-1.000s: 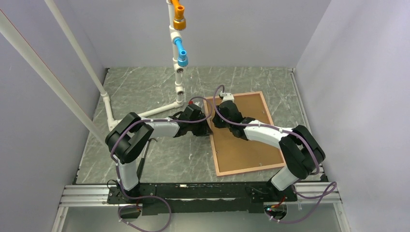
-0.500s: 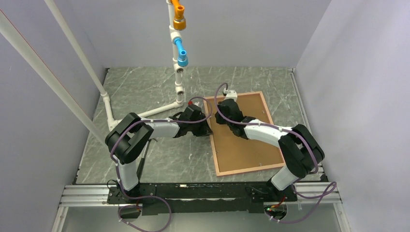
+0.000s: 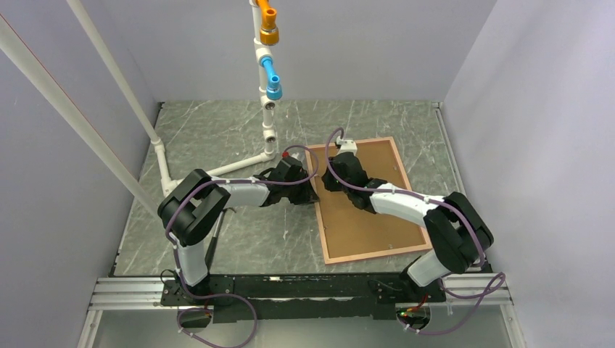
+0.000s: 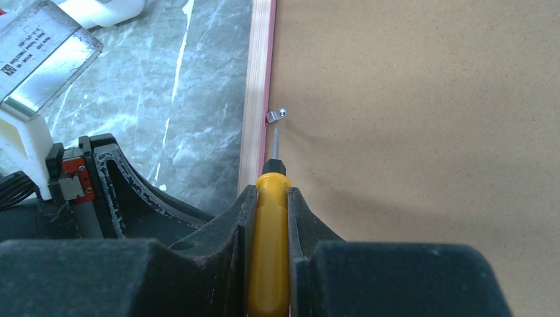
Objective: Take the photo out of the frame
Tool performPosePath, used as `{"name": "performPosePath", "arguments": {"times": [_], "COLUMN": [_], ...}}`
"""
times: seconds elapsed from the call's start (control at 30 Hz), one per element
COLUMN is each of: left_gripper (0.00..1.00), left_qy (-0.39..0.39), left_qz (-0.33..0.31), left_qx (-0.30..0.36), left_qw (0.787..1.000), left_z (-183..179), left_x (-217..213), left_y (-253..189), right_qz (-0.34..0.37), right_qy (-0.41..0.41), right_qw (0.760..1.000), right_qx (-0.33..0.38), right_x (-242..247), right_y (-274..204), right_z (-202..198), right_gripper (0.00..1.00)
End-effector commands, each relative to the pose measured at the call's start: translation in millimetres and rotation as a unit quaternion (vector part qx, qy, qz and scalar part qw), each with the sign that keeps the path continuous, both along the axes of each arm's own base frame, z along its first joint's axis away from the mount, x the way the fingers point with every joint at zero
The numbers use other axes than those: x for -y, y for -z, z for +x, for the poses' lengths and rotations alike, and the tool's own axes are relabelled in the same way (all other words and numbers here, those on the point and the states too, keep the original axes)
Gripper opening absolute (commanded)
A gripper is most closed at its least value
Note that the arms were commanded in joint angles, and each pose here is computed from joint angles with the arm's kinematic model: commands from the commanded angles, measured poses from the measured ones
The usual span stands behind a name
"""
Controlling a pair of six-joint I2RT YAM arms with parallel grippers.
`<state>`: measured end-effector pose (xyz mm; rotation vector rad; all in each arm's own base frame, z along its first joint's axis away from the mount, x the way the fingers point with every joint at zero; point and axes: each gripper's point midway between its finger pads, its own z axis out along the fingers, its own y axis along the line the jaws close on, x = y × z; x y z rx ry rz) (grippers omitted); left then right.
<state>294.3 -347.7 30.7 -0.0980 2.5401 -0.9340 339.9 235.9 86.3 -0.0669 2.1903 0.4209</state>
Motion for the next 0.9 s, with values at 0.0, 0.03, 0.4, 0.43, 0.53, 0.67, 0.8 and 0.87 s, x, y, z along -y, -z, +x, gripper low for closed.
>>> {"name": "performPosePath", "arguments": {"times": [0.0, 0.03, 0.4, 0.43, 0.53, 0.67, 0.8, 0.87], "left_gripper": [0.00, 0.00, 0.00, 0.00, 0.00, 0.00, 0.00, 0.00], "left_qy": [0.013, 0.013, 0.017, 0.017, 0.018, 0.017, 0.014, 0.013], "left_qz": [0.055, 0.055, 0.056, 0.057, 0.057, 0.059, 0.058, 0.056], "left_qx": [-0.041, -0.041, -0.043, -0.044, -0.044, -0.044, -0.042, -0.042], "left_qw": [0.998, 0.998, 0.997, 0.997, 0.997, 0.997, 0.997, 0.997], "left_z": [-25.5, -26.0, -28.1, -28.6, -29.7, -30.9, -31.6, -31.5], "left_x": [-17.4, -17.0, -14.5, -14.9, -15.7, -17.3, -18.7, -18.8], "left_y": [30.5, 30.2, 31.9, 32.5, 33.5, 33.7, 34.4, 34.2], "right_qz": [0.026, 0.026, 0.020, 0.021, 0.019, 0.011, 0.017, 0.020], "right_qy": [-0.008, -0.007, -0.010, -0.011, -0.010, -0.010, -0.011, -0.018], "right_qw": [1.000, 1.000, 1.000, 1.000, 1.000, 1.000, 1.000, 0.999], "right_qx": [0.013, 0.014, 0.004, 0.004, 0.014, 0.013, -0.017, -0.022], "right_x": [-11.3, -11.2, -16.8, -17.5, -16.4, -14.0, -13.6, -16.3], "right_y": [-5.6, -3.8, 10.6, 10.0, -0.3, -19.8, -19.6, -17.2], "right_z": [3.2, 3.9, 6.8, 7.0, 8.3, 11.0, 14.1, 15.1], "right_gripper": [0.00, 0.00, 0.00, 0.00, 0.00, 0.00, 0.00, 0.00]}}
